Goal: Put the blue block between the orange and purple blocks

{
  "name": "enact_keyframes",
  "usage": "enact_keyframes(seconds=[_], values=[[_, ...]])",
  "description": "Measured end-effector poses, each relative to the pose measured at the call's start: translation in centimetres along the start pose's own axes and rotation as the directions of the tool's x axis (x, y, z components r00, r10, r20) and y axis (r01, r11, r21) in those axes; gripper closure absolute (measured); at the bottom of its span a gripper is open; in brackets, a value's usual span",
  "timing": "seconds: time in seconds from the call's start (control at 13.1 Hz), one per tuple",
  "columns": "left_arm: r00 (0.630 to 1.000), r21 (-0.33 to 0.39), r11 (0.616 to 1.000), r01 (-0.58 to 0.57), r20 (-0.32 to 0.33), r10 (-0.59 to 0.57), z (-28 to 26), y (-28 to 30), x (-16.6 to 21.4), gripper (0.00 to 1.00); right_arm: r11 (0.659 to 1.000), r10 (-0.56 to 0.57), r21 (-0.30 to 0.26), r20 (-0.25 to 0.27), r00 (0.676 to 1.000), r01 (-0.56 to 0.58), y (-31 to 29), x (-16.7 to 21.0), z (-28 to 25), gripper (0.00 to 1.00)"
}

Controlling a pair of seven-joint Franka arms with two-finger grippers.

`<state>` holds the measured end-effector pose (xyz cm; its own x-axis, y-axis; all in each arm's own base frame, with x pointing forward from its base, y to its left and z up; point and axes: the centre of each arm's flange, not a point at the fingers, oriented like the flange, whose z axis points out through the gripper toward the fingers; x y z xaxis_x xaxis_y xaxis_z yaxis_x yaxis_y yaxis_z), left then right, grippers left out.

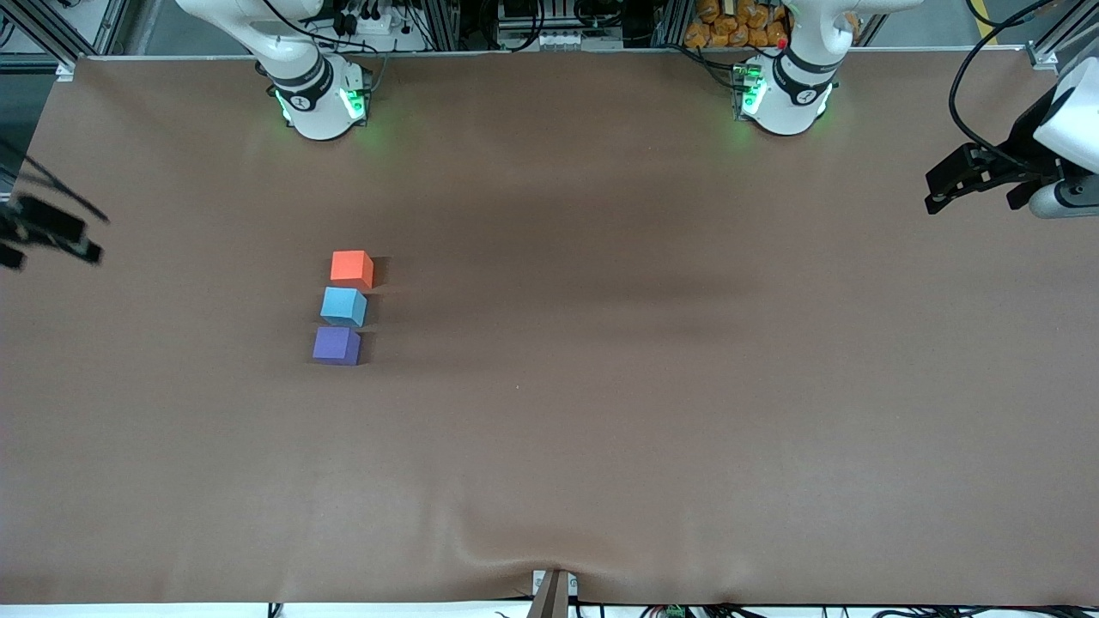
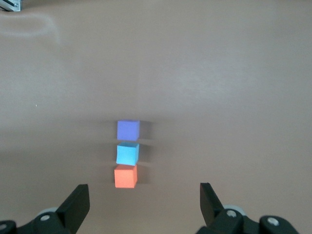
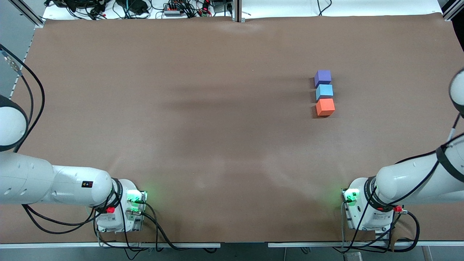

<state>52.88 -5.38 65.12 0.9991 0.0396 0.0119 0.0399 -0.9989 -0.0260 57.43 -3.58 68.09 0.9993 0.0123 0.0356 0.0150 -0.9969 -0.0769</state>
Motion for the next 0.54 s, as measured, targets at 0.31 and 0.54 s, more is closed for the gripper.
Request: enact_keyframes(seconds=[0.31, 0.54], values=[[1.0, 0.004, 1.0, -0.003, 0.015, 0.003, 0.2, 0.0, -1.1, 0.0, 0.999, 0.014, -0.038, 0.018, 1.0, -0.014, 1.8, -5.2, -0.6, 0.0], [1.0, 0.005, 1.0, -0.003, 0.018, 0.003, 0.2, 0.0, -1.9, 0.0, 0.998, -0.002, -0.065, 0.004, 1.0, 0.002, 1.5, -5.3, -0.1, 0.0]])
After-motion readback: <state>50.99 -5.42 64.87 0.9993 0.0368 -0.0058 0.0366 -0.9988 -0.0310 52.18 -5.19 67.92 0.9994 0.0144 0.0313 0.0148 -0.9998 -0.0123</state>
